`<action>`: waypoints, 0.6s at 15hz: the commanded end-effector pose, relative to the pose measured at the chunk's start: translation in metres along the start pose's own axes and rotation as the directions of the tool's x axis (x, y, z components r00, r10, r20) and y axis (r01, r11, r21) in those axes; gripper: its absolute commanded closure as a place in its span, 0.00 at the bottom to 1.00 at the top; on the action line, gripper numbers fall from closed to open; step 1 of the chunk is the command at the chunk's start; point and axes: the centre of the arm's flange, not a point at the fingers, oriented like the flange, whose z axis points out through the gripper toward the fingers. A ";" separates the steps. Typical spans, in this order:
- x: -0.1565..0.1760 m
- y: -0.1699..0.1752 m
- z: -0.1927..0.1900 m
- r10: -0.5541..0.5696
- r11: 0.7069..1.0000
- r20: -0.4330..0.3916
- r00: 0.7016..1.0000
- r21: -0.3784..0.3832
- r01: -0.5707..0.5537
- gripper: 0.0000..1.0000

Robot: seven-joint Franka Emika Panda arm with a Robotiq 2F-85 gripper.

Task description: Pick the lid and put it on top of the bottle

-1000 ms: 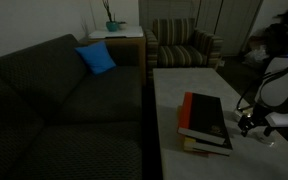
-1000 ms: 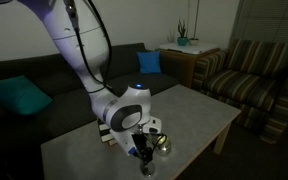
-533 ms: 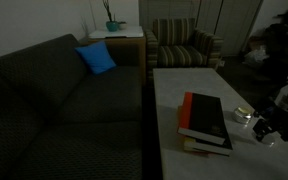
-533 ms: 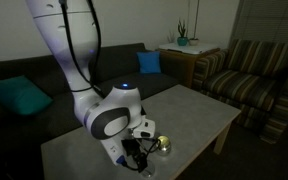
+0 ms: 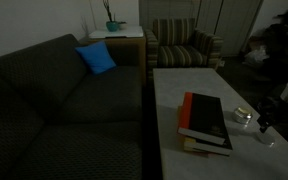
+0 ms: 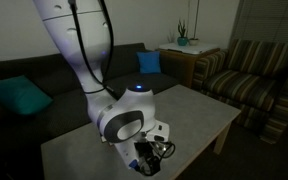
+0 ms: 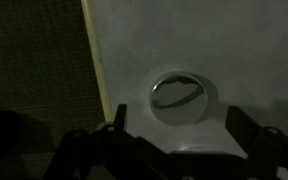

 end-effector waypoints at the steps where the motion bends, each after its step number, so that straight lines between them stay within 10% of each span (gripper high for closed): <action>1: 0.035 0.001 0.010 0.001 1.000 0.033 0.999 0.023 -0.002 0.00; 9: 0.055 -0.031 0.056 -0.027 0.999 0.173 0.984 0.031 0.022 0.00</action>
